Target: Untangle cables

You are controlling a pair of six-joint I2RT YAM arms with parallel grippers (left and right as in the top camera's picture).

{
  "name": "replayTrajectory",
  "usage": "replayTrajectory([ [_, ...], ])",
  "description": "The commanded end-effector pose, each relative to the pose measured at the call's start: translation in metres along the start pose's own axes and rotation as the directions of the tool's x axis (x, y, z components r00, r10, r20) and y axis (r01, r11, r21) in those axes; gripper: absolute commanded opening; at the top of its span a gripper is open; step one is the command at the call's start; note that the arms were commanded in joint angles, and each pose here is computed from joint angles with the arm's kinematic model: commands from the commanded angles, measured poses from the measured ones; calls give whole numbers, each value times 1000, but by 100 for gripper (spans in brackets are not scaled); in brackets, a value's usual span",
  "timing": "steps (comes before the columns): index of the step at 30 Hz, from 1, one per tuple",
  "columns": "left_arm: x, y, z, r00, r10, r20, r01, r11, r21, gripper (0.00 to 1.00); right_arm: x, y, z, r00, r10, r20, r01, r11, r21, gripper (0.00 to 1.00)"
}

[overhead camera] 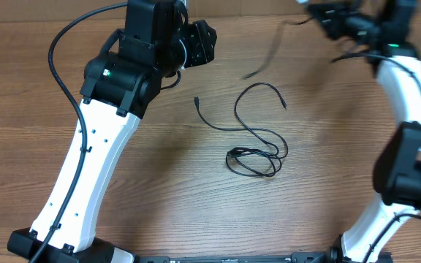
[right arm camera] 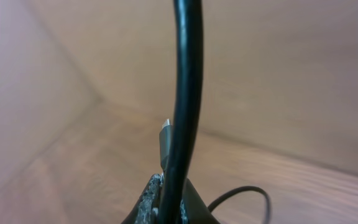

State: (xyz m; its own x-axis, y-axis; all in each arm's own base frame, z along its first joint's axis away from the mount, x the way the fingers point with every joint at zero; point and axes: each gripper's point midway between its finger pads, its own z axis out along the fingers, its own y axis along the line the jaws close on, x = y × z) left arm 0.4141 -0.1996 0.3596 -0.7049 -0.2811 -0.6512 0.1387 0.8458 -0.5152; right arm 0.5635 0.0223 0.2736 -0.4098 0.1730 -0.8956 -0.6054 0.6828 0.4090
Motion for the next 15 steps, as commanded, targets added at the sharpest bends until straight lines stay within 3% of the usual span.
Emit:
replayTrajectory([
  [1, 1, -7, -4, 999, 43, -7, -43, 999, 21, 49, -45, -11, -61, 994, -62, 87, 54, 995, 85, 4],
  [8, 6, -5, -4, 999, 40, -27, -39, 999, 11, 47, -57, -91, -194, 983, -15, 183, -48, 941, 336, 4],
  [15, 6, -6, -4, 999, 40, -31, -39, 999, 17, 47, -50, -133, -309, 963, -8, 270, -135, 850, 509, 4],
])
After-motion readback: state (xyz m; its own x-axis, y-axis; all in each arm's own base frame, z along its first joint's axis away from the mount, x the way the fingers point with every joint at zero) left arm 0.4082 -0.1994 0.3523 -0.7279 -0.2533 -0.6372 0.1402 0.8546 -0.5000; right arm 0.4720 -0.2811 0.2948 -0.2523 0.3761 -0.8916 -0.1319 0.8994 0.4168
